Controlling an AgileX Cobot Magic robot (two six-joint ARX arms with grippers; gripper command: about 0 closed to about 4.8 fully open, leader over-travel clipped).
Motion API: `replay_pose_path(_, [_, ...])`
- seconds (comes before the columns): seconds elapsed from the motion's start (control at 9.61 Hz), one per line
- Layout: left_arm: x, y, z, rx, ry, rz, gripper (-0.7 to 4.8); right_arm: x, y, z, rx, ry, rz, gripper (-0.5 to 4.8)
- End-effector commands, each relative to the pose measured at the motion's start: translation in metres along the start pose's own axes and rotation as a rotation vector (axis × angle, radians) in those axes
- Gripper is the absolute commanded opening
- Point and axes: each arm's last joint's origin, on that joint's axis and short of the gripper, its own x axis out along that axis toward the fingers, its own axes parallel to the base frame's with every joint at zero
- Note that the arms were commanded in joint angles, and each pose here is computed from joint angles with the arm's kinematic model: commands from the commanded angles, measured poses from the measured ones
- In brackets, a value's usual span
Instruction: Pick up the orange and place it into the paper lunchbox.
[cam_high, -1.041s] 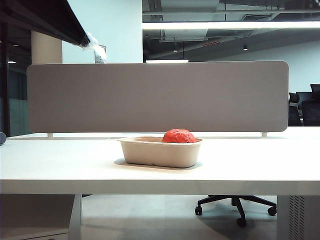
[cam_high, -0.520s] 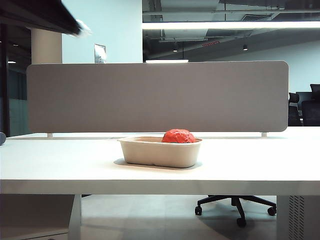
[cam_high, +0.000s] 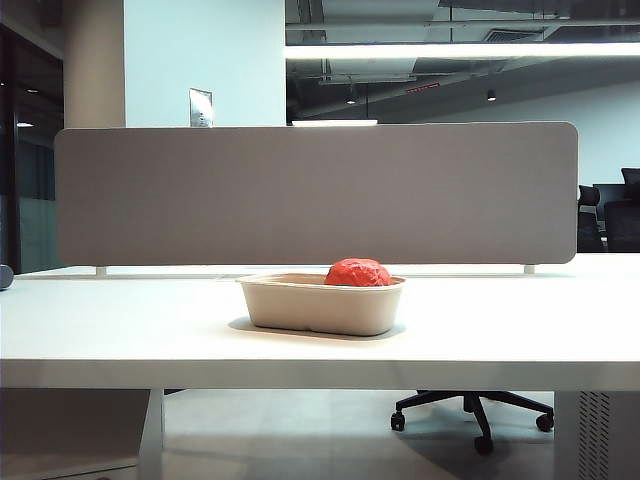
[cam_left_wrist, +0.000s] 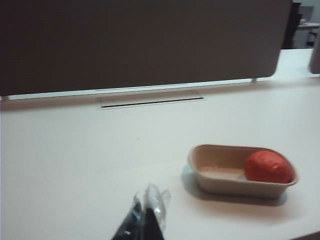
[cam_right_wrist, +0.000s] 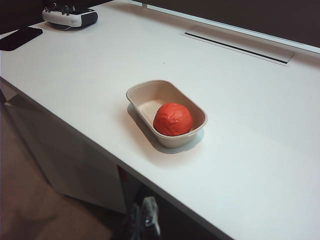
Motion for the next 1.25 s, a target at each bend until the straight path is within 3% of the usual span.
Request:
replay_pose_path(0.1, [-0.006, 0.012, -0.019, 0.021, -0.012, 0.137, -0.06, -0.001, 0.000, 0.002, 0.001, -0.016, -0.003, -0.01])
replay_pose_path(0.21, [-0.009, 0.017, -0.025, 0.024, -0.024, 0.208, -0.06, -0.001, 0.000, 0.002, 0.001, -0.016, -0.003, -0.01])
replay_pose_path(0.42, [-0.009, 0.020, -0.030, 0.025, -0.023, 0.232, -0.06, -0.001, 0.000, 0.002, 0.001, -0.016, -0.003, -0.01])
replay_pose_path(0.52, [0.000, 0.025, -0.065, 0.020, 0.007, 0.307, -0.05, -0.003, 0.000, 0.003, -0.001, -0.027, -0.003, -0.01])
replay_pose_path(0.62, [-0.001, 0.026, -0.070, -0.002, 0.056, 0.343, -0.06, -0.003, 0.000, 0.002, -0.001, -0.027, -0.003, -0.01])
replay_pose_path(0.83, [0.000, 0.025, -0.070, 0.039, 0.062, 0.316, -0.04, -0.003, 0.000, 0.002, -0.001, -0.027, -0.003, -0.01])
replay_pose_path(1.25, [-0.001, 0.025, -0.070, 0.038, 0.064, 0.332, -0.03, -0.003, 0.000, 0.002, -0.001, -0.028, -0.003, -0.01])
